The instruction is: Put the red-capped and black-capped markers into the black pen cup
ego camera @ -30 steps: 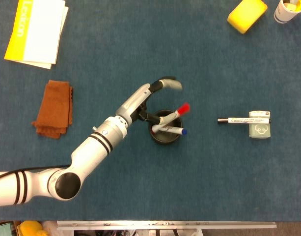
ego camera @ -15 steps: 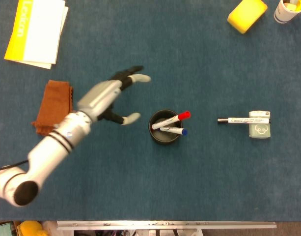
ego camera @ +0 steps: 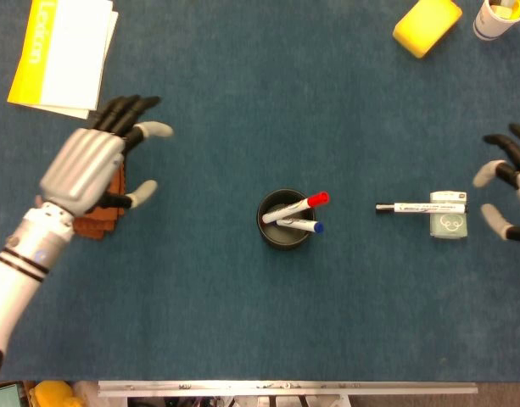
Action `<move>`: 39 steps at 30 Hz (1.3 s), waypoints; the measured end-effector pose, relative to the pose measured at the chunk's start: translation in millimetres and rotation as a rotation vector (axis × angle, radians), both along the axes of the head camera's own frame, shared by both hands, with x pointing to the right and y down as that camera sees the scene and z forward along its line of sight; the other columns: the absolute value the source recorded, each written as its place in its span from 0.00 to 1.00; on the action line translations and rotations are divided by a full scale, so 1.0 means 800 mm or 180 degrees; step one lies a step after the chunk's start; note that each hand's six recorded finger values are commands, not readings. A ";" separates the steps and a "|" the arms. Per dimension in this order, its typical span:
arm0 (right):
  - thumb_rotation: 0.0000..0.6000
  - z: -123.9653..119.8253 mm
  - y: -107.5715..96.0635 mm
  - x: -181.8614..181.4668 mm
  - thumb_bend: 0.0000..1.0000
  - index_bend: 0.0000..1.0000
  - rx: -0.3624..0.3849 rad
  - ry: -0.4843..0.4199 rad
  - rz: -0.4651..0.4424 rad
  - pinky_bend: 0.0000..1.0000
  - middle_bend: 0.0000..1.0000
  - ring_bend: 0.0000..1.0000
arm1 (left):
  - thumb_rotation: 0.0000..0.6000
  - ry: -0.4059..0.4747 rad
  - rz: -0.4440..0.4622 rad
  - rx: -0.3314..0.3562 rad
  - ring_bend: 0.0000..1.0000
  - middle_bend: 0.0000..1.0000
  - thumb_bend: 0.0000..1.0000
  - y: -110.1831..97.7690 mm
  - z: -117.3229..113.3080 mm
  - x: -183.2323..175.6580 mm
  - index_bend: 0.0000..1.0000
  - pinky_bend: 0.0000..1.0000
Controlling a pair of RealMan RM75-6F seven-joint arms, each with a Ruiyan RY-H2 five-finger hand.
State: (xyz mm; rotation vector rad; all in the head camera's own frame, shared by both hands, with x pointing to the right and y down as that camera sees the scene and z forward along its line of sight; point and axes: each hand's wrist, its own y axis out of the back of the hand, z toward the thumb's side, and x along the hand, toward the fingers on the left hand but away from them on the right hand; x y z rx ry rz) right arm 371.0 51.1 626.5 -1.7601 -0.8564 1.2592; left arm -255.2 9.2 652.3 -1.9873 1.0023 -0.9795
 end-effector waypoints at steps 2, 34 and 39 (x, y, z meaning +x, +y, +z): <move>1.00 0.007 0.001 -0.006 0.30 0.46 -0.0046 0.0024 -0.0043 0.08 0.20 0.00 | 1.00 -0.0039 -0.0058 0.0073 0.00 0.07 0.28 0.003 -0.003 -0.013 0.25 0.00; 1.00 0.126 -0.007 -0.050 0.29 0.47 -0.0667 0.0705 -0.0290 0.08 0.20 0.00 | 1.00 -0.0379 -0.0513 0.0215 0.00 0.08 0.28 0.051 -0.014 -0.132 0.26 0.00; 1.00 0.138 -0.015 -0.061 0.29 0.47 -0.0691 0.0754 -0.0315 0.08 0.20 0.00 | 1.00 -0.0390 -0.0492 0.0173 0.00 0.08 0.28 0.054 -0.010 -0.134 0.26 0.00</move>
